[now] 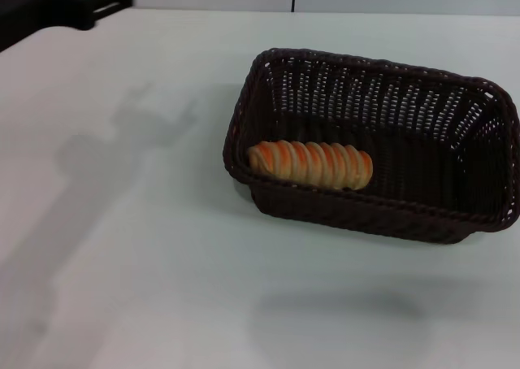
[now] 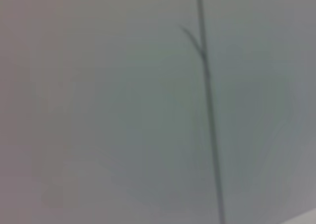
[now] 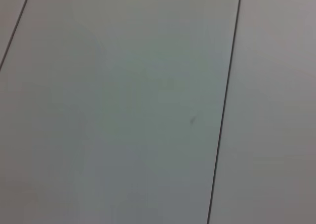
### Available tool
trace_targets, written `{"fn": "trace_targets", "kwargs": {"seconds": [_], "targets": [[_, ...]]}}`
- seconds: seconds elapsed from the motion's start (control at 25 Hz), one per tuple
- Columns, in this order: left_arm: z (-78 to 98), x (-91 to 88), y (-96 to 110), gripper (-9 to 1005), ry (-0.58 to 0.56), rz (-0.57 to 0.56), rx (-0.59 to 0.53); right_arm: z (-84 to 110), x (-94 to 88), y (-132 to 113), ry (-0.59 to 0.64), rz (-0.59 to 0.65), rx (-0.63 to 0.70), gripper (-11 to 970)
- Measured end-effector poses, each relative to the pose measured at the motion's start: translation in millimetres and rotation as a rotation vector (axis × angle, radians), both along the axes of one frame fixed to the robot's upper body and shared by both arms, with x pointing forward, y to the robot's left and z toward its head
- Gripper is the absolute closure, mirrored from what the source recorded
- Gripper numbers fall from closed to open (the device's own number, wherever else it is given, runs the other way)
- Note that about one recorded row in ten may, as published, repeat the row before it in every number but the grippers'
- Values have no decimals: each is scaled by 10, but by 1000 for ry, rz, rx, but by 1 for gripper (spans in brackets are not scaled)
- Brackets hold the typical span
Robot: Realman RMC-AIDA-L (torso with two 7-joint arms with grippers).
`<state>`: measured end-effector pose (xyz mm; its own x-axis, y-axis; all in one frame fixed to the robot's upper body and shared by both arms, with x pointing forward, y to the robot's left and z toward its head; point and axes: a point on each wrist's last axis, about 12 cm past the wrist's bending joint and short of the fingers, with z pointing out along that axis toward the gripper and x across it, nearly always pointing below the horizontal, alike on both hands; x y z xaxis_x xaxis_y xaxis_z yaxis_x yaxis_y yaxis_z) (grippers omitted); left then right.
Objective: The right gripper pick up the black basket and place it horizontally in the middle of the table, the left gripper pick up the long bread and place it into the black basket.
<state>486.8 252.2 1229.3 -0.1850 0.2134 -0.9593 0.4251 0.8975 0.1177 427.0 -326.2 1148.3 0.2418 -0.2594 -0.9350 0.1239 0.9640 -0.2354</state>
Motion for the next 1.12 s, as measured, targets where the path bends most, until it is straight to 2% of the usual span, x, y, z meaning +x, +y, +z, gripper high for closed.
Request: {"fn": "trace_targets", "kwargs": {"seconds": [0.12,0.24,0.28,0.36,0.4,0.56,0.8,0.96,1.12], "targets": [[-43,-44,114,181,-22,66,-9,52,41,55,19,-1,4,489],[-107,-108,309,181,-62,187,-45,79,72,90,48,10,13,489],[-107,-108,309,181,-62,187,-45,87,80,99,54,14,14,489],[-188,-150,457,181,-71,268,-56,97,95,110,68,18,17,489],[-188,-150,457,181,-71,268,-56,101,104,114,77,20,18,489],[-342,-232,703,181,-47,379,-94,124,204,176,153,43,27,489],[-475,-291,834,182,-32,448,-106,189,270,297,199,75,29,489],[-477,-293,853,182,-35,456,-105,258,280,424,234,111,39,489],[-436,-275,892,182,-59,472,-106,239,244,474,242,102,42,489]]}}
